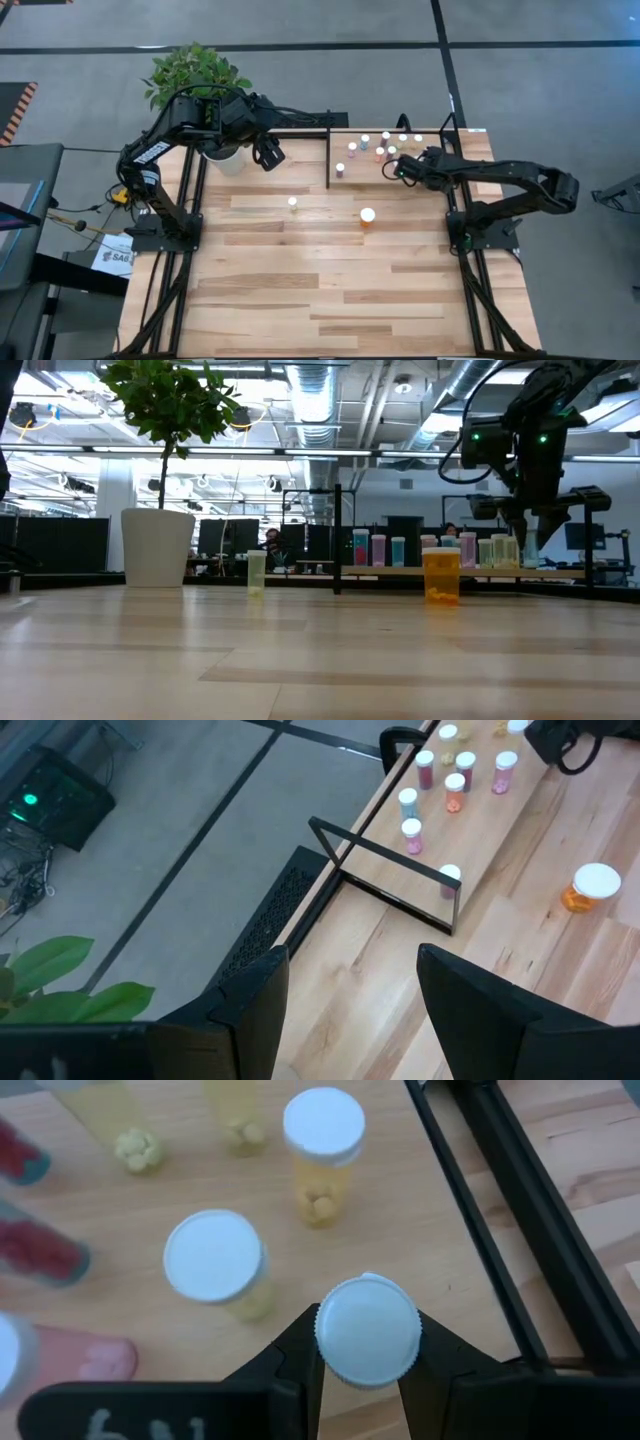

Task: Pick and place medicine bottles onto shelf by color
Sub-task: Put the blue pill bottle on the shelf

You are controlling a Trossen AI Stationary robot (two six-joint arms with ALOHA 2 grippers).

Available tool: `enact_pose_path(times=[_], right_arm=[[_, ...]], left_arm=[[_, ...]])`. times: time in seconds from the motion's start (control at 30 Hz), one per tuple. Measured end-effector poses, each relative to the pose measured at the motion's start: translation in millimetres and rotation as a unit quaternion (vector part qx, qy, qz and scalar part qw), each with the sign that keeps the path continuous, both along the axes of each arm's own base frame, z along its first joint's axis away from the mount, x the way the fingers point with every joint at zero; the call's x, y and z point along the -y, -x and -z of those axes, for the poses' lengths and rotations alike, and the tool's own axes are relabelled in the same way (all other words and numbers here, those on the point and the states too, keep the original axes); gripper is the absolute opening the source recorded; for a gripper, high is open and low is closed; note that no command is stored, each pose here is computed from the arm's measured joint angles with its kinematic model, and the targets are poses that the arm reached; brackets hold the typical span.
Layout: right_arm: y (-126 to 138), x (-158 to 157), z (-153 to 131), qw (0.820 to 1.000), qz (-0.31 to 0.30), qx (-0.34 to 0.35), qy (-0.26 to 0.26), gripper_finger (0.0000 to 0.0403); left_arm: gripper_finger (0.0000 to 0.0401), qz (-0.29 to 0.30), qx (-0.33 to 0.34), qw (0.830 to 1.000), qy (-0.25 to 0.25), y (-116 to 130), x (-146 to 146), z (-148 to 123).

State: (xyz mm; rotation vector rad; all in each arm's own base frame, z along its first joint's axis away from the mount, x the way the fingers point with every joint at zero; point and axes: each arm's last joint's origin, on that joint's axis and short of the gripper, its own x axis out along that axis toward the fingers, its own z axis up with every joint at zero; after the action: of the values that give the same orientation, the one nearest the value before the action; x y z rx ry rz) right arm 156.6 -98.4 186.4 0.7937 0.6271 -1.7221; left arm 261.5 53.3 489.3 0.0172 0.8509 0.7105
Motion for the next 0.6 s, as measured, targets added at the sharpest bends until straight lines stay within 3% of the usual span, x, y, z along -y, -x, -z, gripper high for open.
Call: enact_pose_path(times=[0.37, 0.6], right_arm=[[2.3, 4.1, -0.1, 1.000, 0.010, 0.000, 0.000, 0.0115], [2.0, 4.2, -0.1, 1.000, 0.009, 0.001, 0.001, 0.0161]], left_arm=[[0.0210, 0.000, 0.000, 1.000, 0.000, 0.0, 0.0, 0.0], [0.0210, -0.001, 0.001, 1.000, 0.000, 0.0, 0.0, 0.0]])
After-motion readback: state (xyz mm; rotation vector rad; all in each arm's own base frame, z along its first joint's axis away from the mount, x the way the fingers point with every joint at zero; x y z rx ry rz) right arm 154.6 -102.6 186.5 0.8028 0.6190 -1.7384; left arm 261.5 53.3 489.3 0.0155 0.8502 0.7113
